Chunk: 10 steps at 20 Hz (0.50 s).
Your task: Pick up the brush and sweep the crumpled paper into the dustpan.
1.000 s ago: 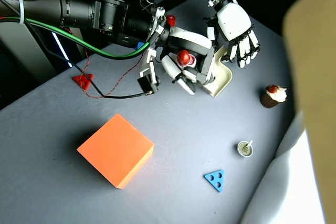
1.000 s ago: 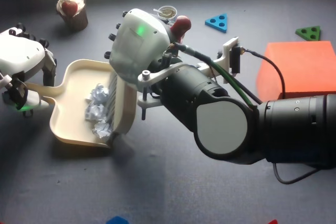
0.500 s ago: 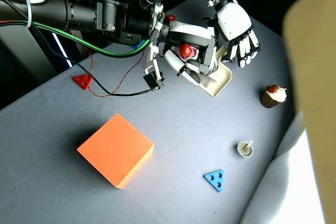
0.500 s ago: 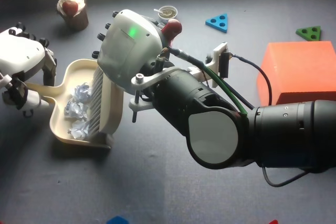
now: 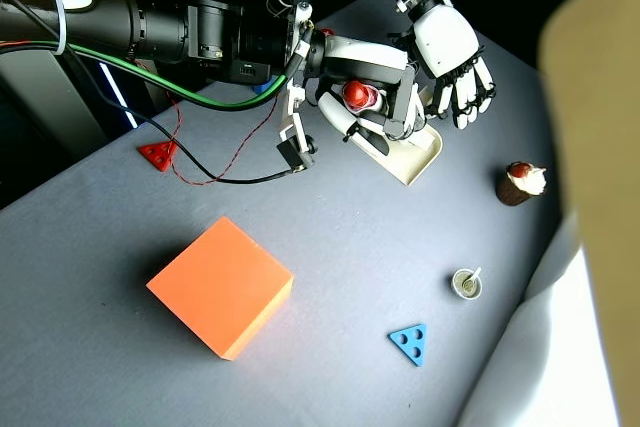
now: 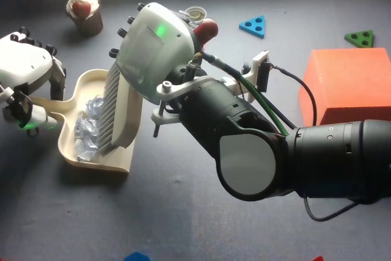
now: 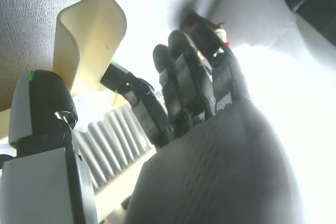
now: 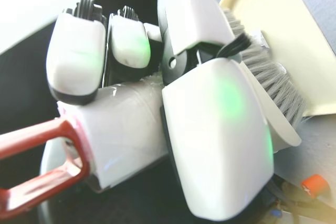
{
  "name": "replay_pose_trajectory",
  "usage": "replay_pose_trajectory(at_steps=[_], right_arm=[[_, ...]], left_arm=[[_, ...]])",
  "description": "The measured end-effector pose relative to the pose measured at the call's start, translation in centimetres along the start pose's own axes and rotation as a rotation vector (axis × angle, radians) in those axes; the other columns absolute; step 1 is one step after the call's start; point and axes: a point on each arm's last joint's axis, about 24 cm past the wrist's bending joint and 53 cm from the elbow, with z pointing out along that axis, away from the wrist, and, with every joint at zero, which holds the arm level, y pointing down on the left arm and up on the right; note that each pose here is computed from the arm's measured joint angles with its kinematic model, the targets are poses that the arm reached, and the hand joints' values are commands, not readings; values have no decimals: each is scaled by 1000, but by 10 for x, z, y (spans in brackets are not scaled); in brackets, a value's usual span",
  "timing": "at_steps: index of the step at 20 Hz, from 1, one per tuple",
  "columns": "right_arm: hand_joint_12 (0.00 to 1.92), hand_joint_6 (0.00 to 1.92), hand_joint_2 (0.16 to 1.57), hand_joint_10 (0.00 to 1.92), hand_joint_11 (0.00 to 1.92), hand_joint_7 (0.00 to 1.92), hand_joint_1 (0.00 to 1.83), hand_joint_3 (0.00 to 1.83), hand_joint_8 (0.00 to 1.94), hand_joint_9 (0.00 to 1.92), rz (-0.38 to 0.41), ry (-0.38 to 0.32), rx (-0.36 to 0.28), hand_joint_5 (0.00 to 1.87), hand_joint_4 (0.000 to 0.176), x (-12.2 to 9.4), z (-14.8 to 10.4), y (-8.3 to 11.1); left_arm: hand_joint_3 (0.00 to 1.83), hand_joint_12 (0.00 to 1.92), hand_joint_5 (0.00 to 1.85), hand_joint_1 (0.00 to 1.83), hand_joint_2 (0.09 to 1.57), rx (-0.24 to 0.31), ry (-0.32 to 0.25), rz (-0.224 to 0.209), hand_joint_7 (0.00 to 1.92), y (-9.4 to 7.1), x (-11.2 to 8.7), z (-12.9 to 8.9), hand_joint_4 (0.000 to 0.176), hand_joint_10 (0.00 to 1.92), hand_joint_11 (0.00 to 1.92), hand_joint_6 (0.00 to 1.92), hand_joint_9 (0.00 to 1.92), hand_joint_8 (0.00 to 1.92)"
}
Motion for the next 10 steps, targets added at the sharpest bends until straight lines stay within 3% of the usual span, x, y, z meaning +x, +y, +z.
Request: replay_pose_trajectory(at_steps=[3,6,7,10], right_arm=[[1921,1921,1191,1921,1606,956,1486,0,1941,1351,-1,13,-25,928,88,5,-14,3],[1921,1921,1191,1921,1611,959,1466,0,1941,1355,-48,-19,-39,931,89,-2,-28,-4],[1921,1921,1189,1921,1618,958,1467,0,1941,1359,-57,-27,-31,925,89,-3,-30,-8],[1921,1921,1183,1921,1613,958,1478,0,1941,1368,-57,-22,-1,938,90,1,-34,-19]], left_arm=[[0,762,1017,1104,1102,-2,-2,-2,470,0,0,0,0,1,0,919,373,2],[0,724,1039,1107,1092,-1,-2,-2,497,0,-1,0,0,7,0,883,407,5],[0,811,1028,1097,1097,-1,-2,-2,481,0,-1,0,0,2,0,902,391,1],[1,835,1011,1104,1104,-2,-3,-2,484,0,-1,0,0,2,0,929,379,3]])
